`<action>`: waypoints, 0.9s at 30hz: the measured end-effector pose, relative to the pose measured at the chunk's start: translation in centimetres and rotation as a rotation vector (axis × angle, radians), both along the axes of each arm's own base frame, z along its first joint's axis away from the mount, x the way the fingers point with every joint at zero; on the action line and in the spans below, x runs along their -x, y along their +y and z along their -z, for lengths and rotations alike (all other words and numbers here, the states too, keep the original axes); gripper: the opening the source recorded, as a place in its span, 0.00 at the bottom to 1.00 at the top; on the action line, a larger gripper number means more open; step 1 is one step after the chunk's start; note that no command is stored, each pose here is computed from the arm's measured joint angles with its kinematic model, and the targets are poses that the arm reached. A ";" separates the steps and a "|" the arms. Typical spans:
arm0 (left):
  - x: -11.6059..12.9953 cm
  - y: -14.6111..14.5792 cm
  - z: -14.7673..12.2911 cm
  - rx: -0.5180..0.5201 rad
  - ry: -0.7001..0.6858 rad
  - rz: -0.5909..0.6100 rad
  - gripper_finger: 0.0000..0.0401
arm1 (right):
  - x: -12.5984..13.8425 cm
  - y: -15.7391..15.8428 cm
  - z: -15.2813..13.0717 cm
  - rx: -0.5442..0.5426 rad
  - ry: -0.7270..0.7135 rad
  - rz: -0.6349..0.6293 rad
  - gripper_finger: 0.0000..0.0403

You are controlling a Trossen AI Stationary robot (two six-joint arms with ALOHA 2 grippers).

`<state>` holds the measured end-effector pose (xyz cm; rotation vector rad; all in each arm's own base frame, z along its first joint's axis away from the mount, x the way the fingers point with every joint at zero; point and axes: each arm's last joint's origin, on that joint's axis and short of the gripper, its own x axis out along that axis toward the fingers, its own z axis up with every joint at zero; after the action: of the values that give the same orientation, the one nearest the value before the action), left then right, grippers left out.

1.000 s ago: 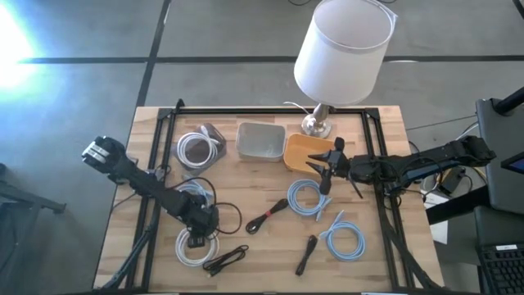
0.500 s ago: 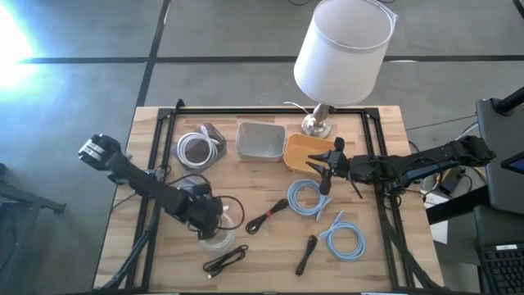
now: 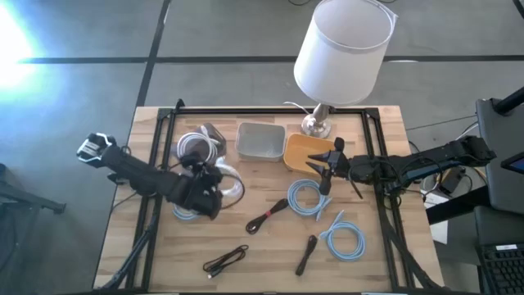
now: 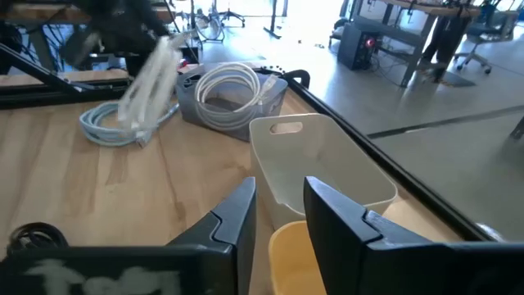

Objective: Pick & Place USB Port
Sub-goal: Put the white HDMI cable into the black bin

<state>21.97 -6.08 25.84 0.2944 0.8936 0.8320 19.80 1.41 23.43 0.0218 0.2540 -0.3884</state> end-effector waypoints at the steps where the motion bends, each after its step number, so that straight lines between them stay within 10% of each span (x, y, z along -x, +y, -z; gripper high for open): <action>1: -0.1 0.6 -0.2 0.006 0.006 -0.032 0.14 | 0.0 0.0 0.0 -0.013 -0.003 0.003 0.26; 27: 2.1 10.7 -0.6 -0.030 0.145 -0.575 0.14 | -2.4 0.5 3.9 -0.041 0.225 -0.024 0.38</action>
<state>19.91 4.64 26.39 0.1218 1.1229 1.3682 22.17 1.88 19.57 0.0155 0.4843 -0.3617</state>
